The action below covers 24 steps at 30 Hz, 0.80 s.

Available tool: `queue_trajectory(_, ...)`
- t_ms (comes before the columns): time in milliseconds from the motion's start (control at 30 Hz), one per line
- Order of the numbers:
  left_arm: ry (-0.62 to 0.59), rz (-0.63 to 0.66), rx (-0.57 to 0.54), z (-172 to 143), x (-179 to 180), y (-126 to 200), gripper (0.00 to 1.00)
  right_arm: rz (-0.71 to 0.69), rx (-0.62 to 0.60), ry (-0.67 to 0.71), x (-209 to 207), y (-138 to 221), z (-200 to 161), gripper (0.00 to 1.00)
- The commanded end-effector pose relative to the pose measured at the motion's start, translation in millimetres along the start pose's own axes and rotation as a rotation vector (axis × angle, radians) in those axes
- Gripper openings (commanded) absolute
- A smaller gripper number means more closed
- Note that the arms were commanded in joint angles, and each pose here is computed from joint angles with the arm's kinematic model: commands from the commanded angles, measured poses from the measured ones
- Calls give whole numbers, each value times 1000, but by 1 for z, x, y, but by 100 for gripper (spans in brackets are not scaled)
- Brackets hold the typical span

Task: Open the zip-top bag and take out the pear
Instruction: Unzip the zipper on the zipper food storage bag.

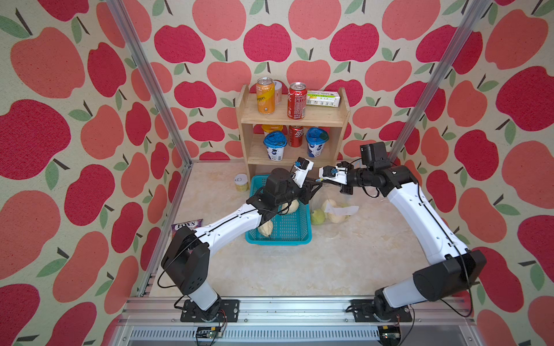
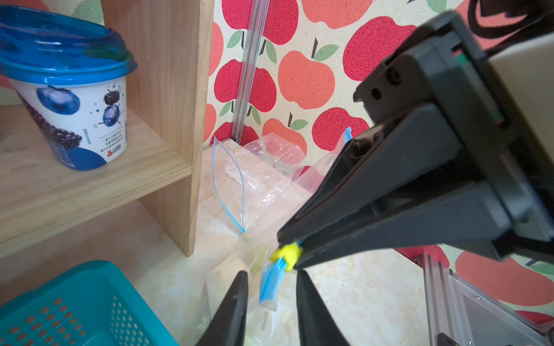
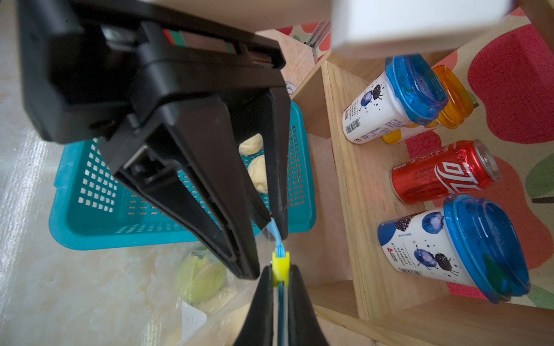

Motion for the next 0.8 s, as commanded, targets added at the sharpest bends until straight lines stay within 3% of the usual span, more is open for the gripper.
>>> queue_trajectory(0,-27,-20,-42,18,-13,3,39,-6,-19,-26,-2,9,6,3)
queue_trajectory(167,-42,-13,-40,17,-12,3,38,-6,-26,-28,-1,10,5,2)
queue_trajectory(400,-62,6,-31,17,-10,3,16,-14,-35,-34,-1,12,4,2)
queue_trajectory(767,-95,-11,-23,20,-11,-4,29,-4,-47,-43,1,11,3,1)
Point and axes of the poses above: each gripper's point midway between its finger pads, its own y axis back along the fingers, its own x axis along the line the jaws close on, z = x × y, the point moved 5 cm from there along y, back along the fingers, and after that the axes turned 15 degrees about y, right-handed, at the moved point
